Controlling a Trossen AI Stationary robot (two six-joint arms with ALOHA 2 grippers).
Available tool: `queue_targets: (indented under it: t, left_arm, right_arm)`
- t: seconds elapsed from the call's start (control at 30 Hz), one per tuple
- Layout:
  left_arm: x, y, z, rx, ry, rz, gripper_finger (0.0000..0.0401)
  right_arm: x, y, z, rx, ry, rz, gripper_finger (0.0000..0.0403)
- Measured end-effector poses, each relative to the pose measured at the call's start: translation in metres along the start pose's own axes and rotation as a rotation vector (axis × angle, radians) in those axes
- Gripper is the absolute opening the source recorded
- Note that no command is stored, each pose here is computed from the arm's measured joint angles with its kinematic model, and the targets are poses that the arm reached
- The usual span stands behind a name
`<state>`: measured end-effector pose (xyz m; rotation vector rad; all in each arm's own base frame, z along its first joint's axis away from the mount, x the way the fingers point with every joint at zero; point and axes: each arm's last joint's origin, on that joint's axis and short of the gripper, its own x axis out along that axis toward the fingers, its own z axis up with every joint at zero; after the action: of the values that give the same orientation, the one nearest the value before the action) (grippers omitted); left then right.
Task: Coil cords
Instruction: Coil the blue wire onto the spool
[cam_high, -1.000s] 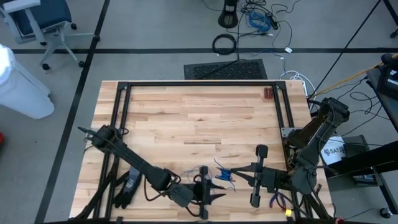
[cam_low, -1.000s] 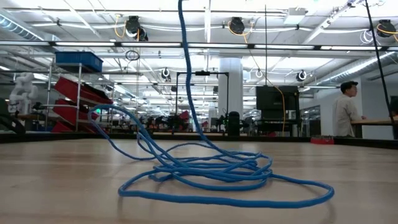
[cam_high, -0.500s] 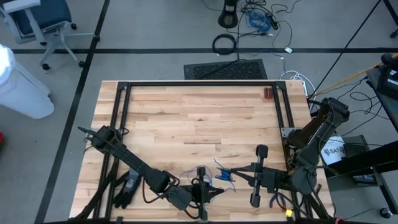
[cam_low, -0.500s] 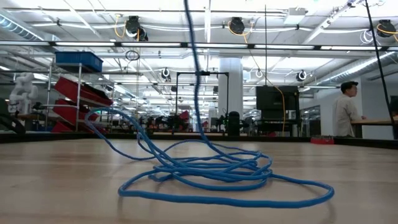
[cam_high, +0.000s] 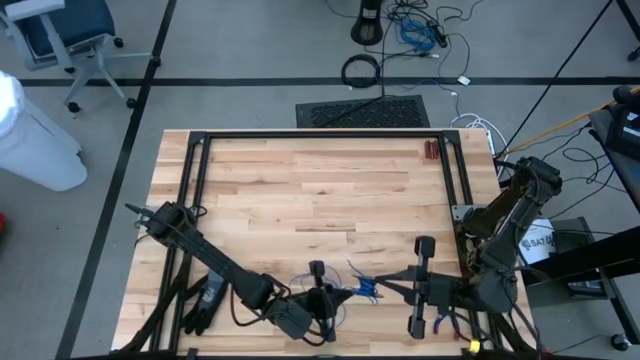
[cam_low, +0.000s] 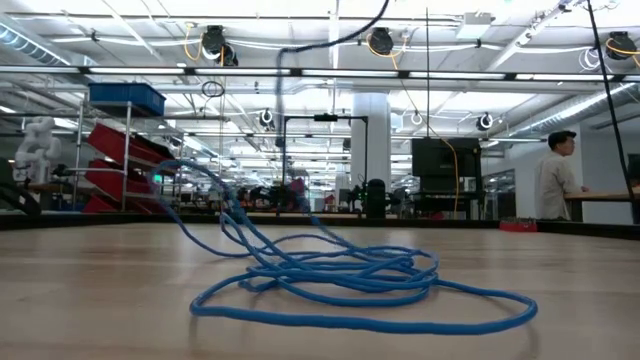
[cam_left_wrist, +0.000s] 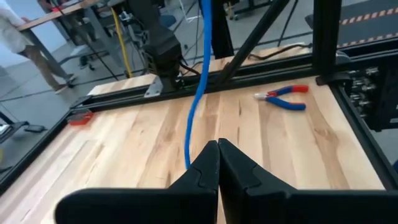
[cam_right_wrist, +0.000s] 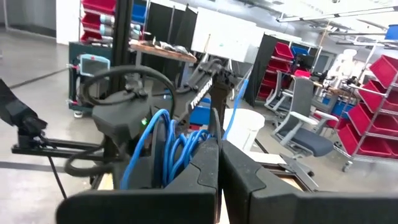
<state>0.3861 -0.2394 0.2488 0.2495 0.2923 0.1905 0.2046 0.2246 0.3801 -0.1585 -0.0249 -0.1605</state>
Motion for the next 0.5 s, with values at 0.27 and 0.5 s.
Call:
queue_targets:
  t: [0.27, 0.5]
  left_arm:
    - [0.007, 0.007, 0.003, -0.055, -0.018, 0.018, 0.0001]
    - [0.022, 0.024, 0.013, -0.146, -0.099, -0.033, 0.0001]
  right_arm:
    - [0.000, 0.000, 0.000, 0.002, -0.003, 0.005, 0.0000]
    - [0.003, 0.000, -0.002, 0.012, 0.004, -0.003, 0.0000]
